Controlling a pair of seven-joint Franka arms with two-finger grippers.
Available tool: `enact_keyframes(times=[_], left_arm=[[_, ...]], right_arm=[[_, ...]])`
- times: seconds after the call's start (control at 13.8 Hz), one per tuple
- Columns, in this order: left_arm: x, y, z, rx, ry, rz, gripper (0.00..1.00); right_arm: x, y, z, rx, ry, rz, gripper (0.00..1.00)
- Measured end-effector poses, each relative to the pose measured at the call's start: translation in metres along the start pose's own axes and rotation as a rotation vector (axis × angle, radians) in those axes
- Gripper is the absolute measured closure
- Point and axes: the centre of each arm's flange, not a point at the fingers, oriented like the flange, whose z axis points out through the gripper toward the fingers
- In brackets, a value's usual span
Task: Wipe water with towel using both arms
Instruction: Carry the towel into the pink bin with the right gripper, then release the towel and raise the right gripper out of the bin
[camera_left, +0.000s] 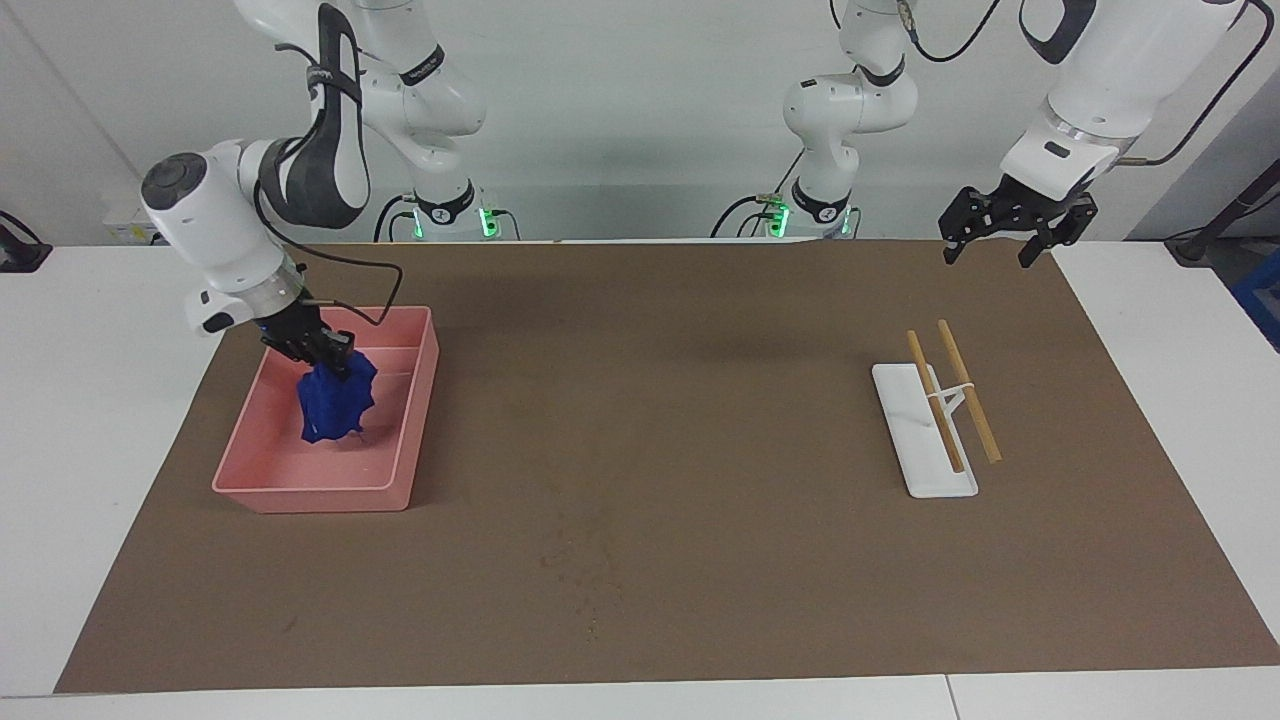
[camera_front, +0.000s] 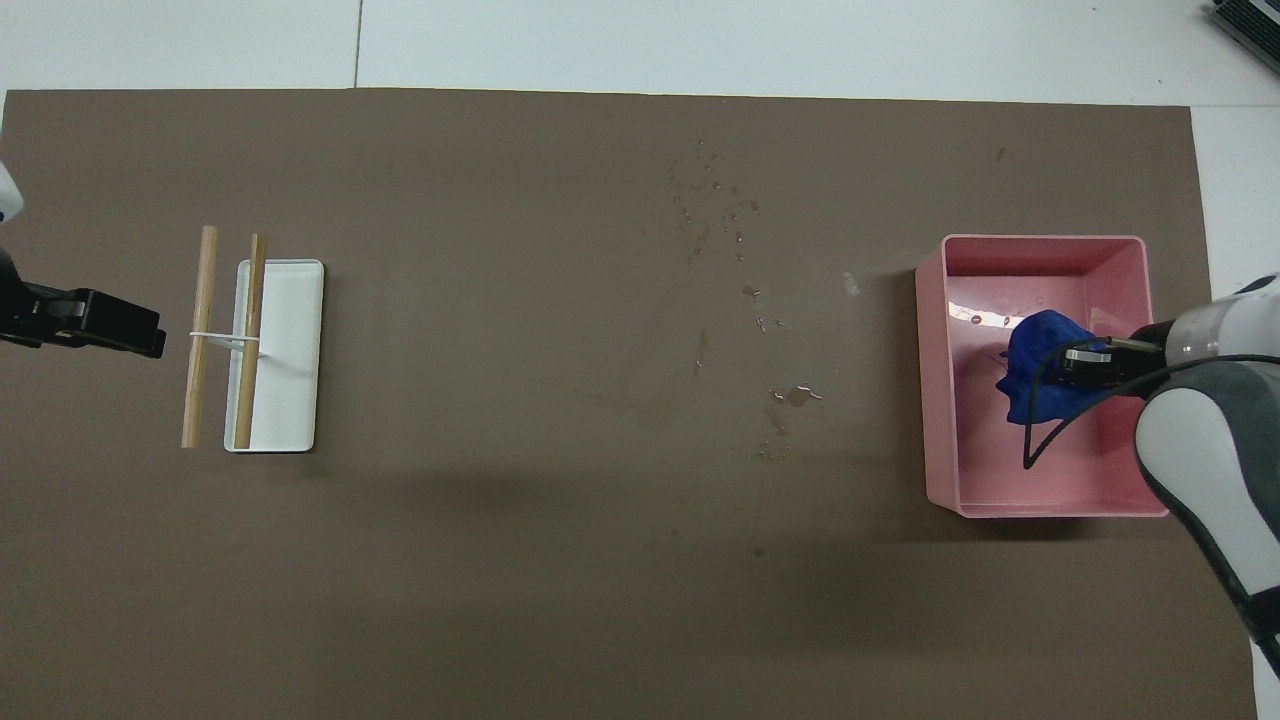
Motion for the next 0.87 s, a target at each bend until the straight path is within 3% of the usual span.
enact_keyframes(times=[0.29, 0.51, 0.87], left_arm=[[0.000, 0.000, 0.000, 0.000, 0.000, 0.000, 0.00], [0.000, 0.000, 0.000, 0.000, 0.000, 0.000, 0.00], [0.000, 0.000, 0.000, 0.000, 0.000, 0.000, 0.00]], right_arm=[[0.006, -0.005, -0.001, 0.002, 0.000, -0.008, 0.31], [0.002, -0.024, -0.058, -0.002, -0.006, -0.047, 0.01], [-0.010, -0.086, -0.178, -0.119, 0.040, -0.145, 0.00]])
